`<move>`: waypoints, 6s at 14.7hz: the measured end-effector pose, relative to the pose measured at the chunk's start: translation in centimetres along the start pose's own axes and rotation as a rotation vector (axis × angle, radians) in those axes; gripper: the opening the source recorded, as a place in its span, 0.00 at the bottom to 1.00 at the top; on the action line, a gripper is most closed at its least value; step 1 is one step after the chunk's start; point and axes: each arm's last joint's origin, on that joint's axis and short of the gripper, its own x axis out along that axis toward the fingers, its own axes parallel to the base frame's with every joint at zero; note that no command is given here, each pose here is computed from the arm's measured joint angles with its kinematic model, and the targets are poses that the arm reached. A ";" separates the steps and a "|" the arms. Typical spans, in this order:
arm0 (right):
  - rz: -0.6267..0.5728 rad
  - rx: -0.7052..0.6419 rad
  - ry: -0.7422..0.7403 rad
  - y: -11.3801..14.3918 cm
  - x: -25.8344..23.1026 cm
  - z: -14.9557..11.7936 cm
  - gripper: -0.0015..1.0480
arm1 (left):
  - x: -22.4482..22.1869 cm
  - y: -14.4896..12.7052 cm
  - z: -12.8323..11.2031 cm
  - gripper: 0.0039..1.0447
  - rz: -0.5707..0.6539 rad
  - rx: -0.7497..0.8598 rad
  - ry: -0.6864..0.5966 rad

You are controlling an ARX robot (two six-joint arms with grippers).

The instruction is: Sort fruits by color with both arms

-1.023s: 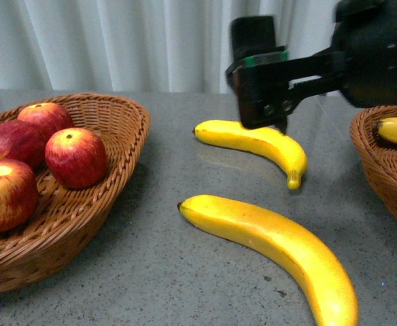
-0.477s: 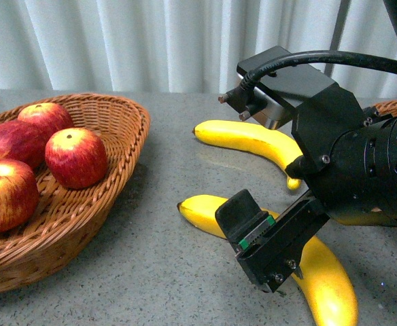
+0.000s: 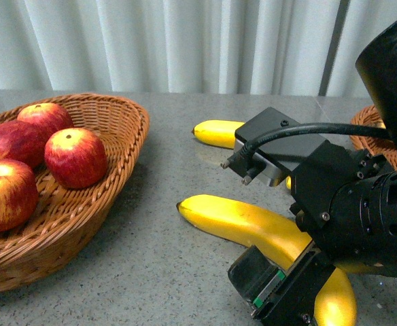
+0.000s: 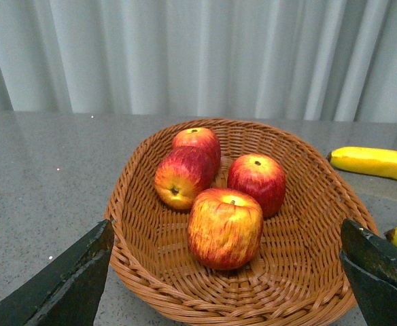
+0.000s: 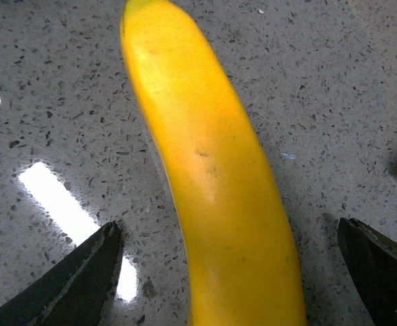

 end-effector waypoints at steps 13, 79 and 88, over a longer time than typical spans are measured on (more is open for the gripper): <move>-0.153 0.170 -0.378 -10.5 -10.1 3.2 0.33 | 0.0 0.0 0.0 0.94 0.000 0.000 0.000; -0.381 0.373 -0.230 -20.0 -12.2 -8.6 0.34 | 0.0 0.0 0.0 0.94 0.000 0.000 0.000; -0.325 0.286 -0.427 -17.1 -16.3 -4.7 0.93 | 0.0 0.0 0.0 0.94 0.000 0.000 0.000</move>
